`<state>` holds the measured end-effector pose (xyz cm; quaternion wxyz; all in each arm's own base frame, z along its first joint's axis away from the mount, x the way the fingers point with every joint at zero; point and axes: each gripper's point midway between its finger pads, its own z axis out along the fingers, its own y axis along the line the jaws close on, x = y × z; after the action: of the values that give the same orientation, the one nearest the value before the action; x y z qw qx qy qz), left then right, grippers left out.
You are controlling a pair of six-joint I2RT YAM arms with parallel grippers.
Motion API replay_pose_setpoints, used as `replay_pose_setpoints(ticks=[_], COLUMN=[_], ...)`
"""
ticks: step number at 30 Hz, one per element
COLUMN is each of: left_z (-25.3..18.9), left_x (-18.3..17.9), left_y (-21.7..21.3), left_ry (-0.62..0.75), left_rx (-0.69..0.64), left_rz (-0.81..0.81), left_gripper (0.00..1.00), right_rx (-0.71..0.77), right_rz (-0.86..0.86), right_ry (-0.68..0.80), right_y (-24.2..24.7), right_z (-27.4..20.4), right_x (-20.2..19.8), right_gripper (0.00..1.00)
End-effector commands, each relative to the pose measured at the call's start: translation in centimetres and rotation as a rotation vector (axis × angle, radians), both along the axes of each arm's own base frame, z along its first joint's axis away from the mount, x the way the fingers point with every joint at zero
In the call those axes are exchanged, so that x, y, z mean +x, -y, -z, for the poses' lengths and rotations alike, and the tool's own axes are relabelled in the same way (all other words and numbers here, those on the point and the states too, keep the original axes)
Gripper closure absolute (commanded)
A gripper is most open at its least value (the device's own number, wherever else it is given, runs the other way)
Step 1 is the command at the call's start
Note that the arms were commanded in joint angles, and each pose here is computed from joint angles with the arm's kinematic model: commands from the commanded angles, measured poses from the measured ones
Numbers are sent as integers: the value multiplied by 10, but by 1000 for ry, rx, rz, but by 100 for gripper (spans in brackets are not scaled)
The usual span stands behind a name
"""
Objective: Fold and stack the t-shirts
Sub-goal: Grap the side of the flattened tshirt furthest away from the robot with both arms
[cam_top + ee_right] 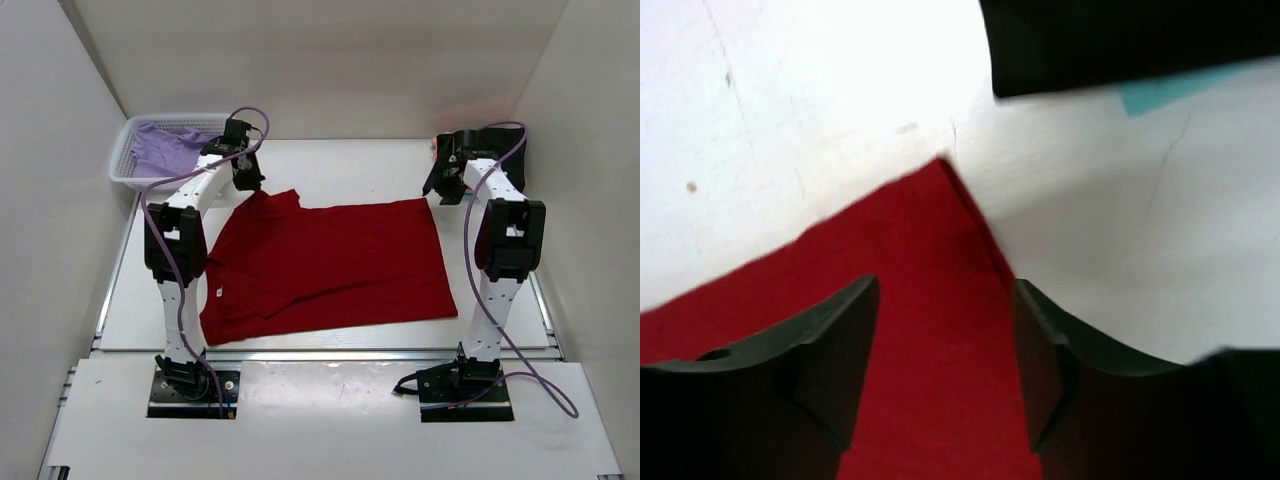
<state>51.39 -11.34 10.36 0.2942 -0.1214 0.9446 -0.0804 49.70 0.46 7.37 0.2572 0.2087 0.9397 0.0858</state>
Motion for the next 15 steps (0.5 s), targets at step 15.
replay_pose_setpoints(ticks=[15], left_z=[-42], left_x=[-9], left_y=[7], left_ry=[74], left_rx=[-74], left_rz=[9], left_gripper=[100], right_rx=[-88], right_rz=[-45], right_ry=[-83], right_y=[-9], right_z=[38], right_x=[43], right_gripper=[53])
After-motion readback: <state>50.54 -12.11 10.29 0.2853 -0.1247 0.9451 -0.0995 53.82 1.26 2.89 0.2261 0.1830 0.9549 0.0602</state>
